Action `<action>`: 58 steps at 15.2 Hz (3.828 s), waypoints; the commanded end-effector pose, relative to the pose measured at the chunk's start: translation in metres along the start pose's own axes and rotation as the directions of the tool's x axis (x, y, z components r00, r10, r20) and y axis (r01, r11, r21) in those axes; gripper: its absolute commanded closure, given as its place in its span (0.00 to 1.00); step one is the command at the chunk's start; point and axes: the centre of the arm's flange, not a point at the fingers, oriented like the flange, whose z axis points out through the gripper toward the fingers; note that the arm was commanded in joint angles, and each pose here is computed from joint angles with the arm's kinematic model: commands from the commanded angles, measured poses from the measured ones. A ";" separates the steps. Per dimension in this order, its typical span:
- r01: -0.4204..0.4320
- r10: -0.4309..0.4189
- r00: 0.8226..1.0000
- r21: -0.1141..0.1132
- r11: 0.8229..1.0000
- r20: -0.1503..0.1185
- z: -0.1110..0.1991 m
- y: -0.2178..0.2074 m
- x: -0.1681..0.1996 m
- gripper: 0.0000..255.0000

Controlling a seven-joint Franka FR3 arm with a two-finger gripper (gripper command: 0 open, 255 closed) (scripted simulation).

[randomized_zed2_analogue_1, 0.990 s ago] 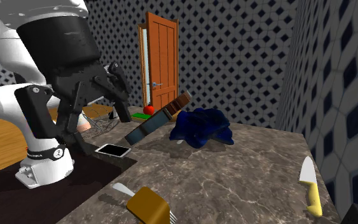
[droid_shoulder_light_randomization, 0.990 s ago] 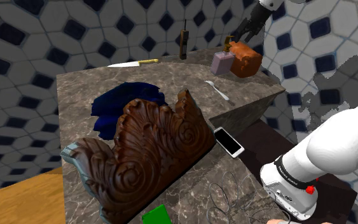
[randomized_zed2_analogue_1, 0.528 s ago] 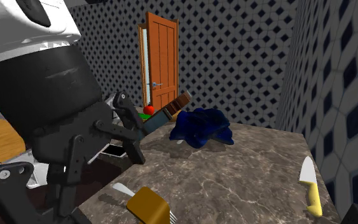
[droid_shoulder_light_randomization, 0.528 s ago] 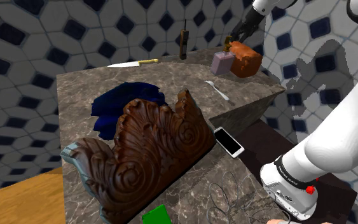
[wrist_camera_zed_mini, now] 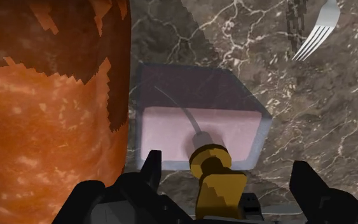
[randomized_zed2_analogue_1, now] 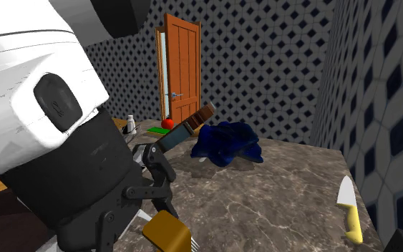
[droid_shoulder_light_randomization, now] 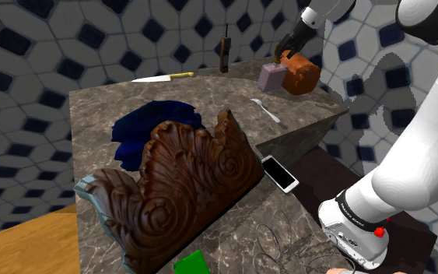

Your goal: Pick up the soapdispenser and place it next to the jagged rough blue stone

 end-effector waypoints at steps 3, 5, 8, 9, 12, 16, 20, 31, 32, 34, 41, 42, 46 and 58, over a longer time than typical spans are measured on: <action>0.000 0.000 1.000 0.000 1.000 0.000 0.008 0.000 0.000 0.00; 0.000 0.000 1.000 0.000 1.000 0.000 0.008 0.000 0.000 0.00; 0.000 0.000 1.000 0.000 1.000 0.000 0.008 0.000 0.000 0.00; 0.000 0.000 1.000 0.000 1.000 0.000 0.008 0.000 0.000 1.00; 0.000 0.000 1.000 0.000 1.000 0.000 0.008 0.000 0.000 1.00; 0.000 0.000 1.000 0.000 1.000 0.000 0.008 0.000 0.000 1.00; 0.000 0.000 1.000 0.000 1.000 0.000 -0.002 -0.003 0.003 1.00; 0.000 0.000 1.000 0.000 1.000 0.000 -0.057 -0.017 0.017 1.00; 0.000 0.000 1.000 0.000 1.000 0.000 -0.062 -0.018 0.018 1.00; 0.000 0.000 1.000 0.000 1.000 0.000 -0.072 -0.021 0.020 1.00; 0.000 0.000 1.000 0.000 1.000 0.000 -0.106 -0.030 0.029 1.00; 0.000 0.000 1.000 0.000 1.000 0.000 -0.111 -0.031 0.030 1.00; 0.000 0.000 1.000 0.000 1.000 0.000 -0.131 -0.036 0.035 1.00; 0.000 0.000 1.000 0.000 1.000 0.000 -0.191 -0.051 0.051 1.00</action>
